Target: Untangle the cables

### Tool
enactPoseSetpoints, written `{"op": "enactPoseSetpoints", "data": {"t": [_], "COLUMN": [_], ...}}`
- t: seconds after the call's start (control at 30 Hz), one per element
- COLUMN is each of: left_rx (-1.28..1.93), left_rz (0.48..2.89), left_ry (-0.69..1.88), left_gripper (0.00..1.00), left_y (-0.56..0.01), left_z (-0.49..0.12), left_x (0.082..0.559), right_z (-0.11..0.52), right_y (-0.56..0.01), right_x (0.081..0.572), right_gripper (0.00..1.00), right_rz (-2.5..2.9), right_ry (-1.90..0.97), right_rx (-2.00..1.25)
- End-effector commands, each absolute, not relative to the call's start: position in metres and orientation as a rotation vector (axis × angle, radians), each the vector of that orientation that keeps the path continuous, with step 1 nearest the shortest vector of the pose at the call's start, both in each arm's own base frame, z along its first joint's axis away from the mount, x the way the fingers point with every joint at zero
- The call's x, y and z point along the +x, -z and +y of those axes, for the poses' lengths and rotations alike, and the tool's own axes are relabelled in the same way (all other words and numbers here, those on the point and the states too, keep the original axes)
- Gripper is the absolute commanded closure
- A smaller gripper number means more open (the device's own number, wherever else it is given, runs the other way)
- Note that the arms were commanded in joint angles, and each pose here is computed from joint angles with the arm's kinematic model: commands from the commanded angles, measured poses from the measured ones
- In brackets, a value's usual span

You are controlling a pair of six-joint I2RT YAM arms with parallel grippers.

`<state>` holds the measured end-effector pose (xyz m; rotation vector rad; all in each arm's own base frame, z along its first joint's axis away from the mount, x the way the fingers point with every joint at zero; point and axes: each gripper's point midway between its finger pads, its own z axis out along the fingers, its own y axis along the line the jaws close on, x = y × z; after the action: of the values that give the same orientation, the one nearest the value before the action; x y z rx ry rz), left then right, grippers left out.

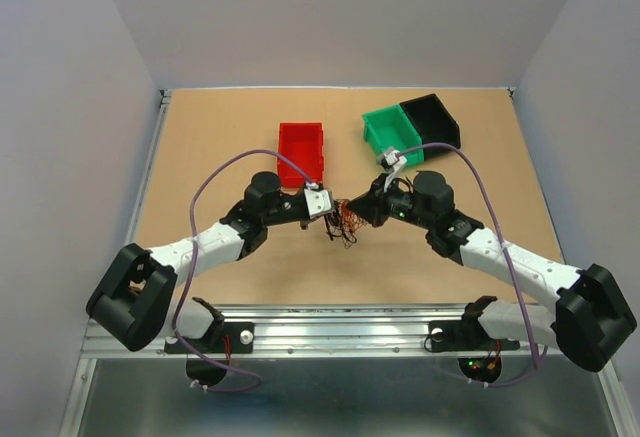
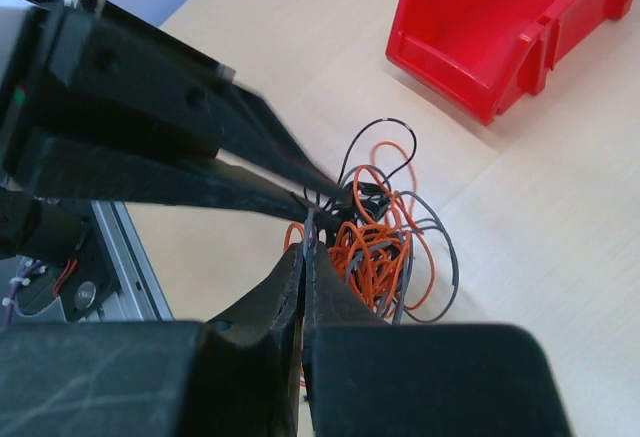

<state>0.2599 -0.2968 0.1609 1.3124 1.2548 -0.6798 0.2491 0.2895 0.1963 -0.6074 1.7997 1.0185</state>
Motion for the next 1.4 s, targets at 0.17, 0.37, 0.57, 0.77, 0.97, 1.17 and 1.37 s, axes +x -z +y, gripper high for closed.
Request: {"op": "enactPoseSetpoints", "data": {"t": [0.17,0.37,0.57,0.77,0.97,1.17,1.37], "left_rx": [1.249,1.208,1.179,1.057,0.858,0.705,0.563], "left_rz": [1.188,1.177,1.171,1.174,1.143,1.013,0.949], "left_ry": [0.627,0.625,0.644,0.692,0.686,0.612,0.569], "left_gripper": [1.0,1.0,1.0,1.0,1.0,1.0,1.0], "left_y": [-0.207,-0.23,-0.25,-0.303,-0.395,-0.498,-0.556], "left_z": [-0.303,-0.295,-0.294,-0.298,-0.296,-0.27,-0.234], "left_x": [0.272,0.264,0.26,0.269,0.291,0.286,0.269], "right_z": [0.297,0.303,0.316,0.322,0.325,0.32,0.311], "right_y": [-0.223,-0.202,-0.193,-0.195,-0.196,-0.197,-0.201], "right_x": [0.252,0.278,0.291,0.29,0.294,0.298,0.295], "right_gripper": [0.82,0.45,0.32,0.31,0.55,0.84,0.91], "right_rz": [1.662,1.698,1.699,1.661,1.657,1.67,1.66], "right_ry": [-1.018,-0.926,-0.925,-0.95,-0.957,-0.93,-0.907], "right_rx": [-0.649,-0.654,-0.678,-0.715,-0.702,-0.657,-0.628]}}
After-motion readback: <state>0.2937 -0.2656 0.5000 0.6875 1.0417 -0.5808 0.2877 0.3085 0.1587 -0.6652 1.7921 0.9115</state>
